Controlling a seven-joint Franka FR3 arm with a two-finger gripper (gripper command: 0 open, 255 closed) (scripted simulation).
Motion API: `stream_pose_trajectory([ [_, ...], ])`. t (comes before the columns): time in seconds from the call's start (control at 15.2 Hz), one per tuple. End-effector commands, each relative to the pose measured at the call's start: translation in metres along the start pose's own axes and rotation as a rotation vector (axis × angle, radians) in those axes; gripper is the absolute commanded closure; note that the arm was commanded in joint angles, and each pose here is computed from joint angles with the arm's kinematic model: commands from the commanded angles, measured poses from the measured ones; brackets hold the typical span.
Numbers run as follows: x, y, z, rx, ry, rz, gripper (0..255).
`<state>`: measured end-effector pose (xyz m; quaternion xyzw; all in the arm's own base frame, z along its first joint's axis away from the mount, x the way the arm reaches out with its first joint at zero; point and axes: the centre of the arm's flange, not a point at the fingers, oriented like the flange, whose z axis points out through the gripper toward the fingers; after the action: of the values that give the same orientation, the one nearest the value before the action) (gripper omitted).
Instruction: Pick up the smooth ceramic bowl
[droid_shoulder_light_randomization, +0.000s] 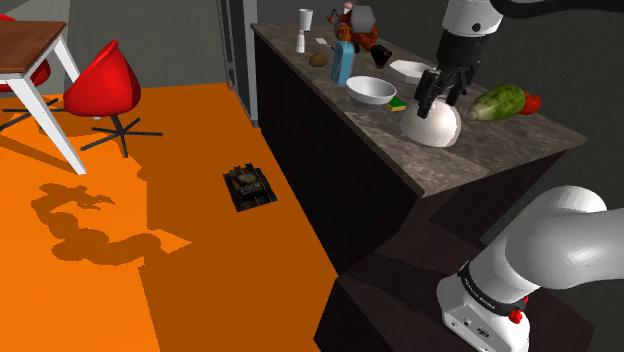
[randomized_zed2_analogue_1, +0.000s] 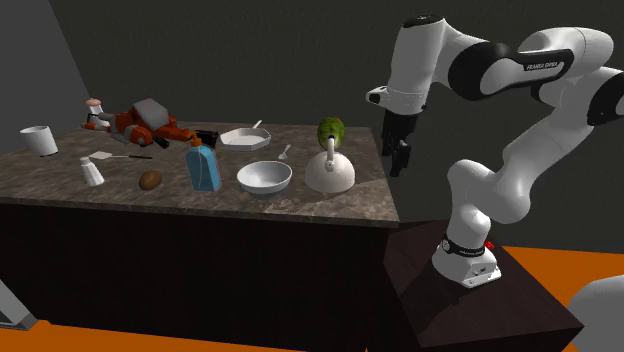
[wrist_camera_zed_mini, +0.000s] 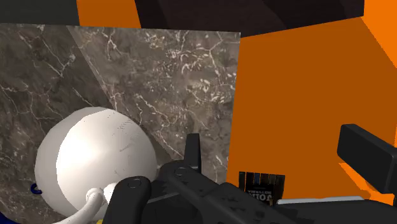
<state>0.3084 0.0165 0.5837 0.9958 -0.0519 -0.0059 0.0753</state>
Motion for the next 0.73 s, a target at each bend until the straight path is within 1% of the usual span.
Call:
stream_pose_trajectory([
  [0.0,0.000,0.000,0.000,0.000,0.000,0.000,0],
  [0.66,0.120,0.024,0.042,-0.061,0.000,-0.069,0],
])
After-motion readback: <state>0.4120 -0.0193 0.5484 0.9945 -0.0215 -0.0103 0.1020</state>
